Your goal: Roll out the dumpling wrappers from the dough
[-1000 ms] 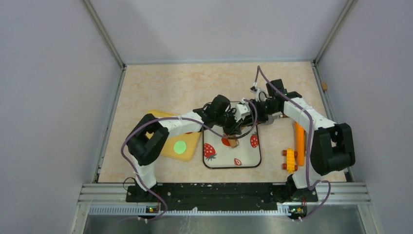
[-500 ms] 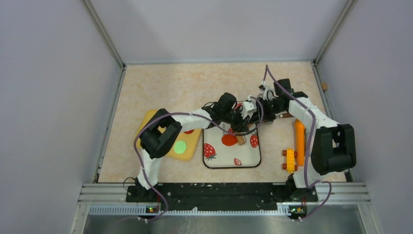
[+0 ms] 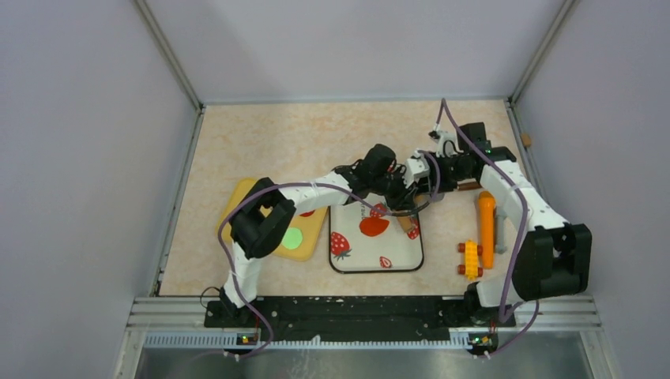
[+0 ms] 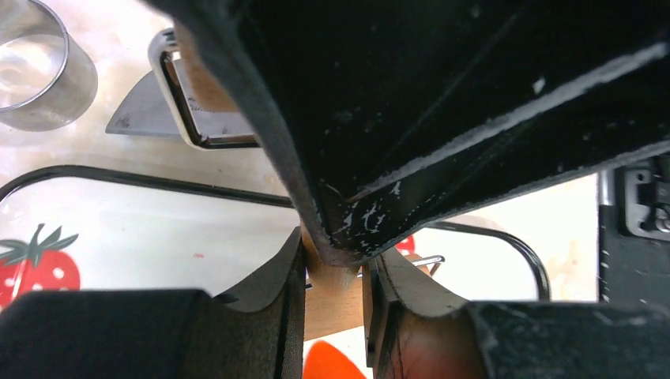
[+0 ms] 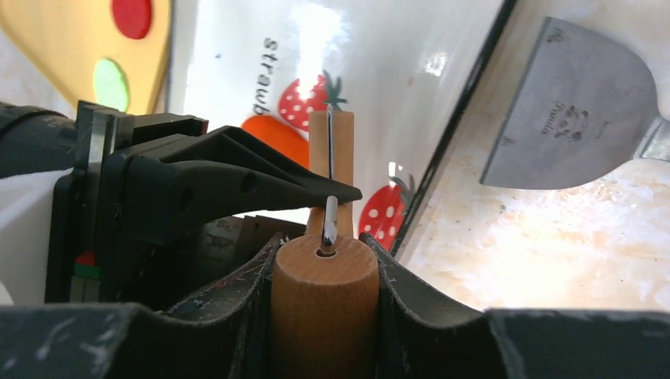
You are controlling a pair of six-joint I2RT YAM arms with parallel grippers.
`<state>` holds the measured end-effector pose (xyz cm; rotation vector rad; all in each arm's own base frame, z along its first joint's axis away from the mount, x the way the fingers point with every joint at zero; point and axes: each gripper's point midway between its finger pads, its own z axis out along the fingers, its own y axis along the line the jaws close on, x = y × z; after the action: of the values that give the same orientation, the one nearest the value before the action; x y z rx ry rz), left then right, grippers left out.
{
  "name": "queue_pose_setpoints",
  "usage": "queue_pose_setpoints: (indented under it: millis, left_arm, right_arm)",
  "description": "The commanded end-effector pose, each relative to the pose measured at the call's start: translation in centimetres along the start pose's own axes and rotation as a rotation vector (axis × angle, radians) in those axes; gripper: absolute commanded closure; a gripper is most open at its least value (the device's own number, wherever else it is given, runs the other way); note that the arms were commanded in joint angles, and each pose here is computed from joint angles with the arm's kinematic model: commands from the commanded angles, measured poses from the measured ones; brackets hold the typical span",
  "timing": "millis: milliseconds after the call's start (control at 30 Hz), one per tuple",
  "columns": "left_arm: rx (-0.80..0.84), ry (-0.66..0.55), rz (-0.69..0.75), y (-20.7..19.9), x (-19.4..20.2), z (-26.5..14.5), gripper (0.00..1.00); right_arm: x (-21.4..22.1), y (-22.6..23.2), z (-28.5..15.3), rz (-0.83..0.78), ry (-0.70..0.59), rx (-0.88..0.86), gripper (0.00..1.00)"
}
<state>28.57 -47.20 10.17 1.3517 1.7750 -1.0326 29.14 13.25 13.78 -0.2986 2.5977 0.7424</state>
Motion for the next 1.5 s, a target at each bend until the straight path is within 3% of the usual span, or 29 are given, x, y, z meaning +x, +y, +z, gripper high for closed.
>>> queue_pose_setpoints:
  millis: [0,467,800,1200,1467]
  left_arm:
    - [-0.062,-0.042,0.007,-0.4,-4.0,-3.9,1.00]
    - [-0.175,0.112,-0.056,2.0,4.6,-5.8,1.00]
    - [-0.169,0.173,-0.136,0.4,8.5,-7.0,1.00]
    - [-0.164,0.227,-0.189,-0.7,11.2,-8.0,1.00]
    - [-0.160,0.232,-0.180,-1.1,10.6,-10.2,1.00]
  right_arm:
    - [-0.7,5.0,-2.6,-0.090,-0.056,-0.138,1.00]
    - [-0.1,6.0,4.1,-0.149,0.020,-0.213,1.00]
    - [3.5,6.0,6.9,-0.154,0.130,-0.214,1.00]
    - [4.4,6.1,8.7,-0.152,0.161,-0.188,1.00]
    - [4.1,8.5,9.1,-0.140,0.167,-0.263,1.00]
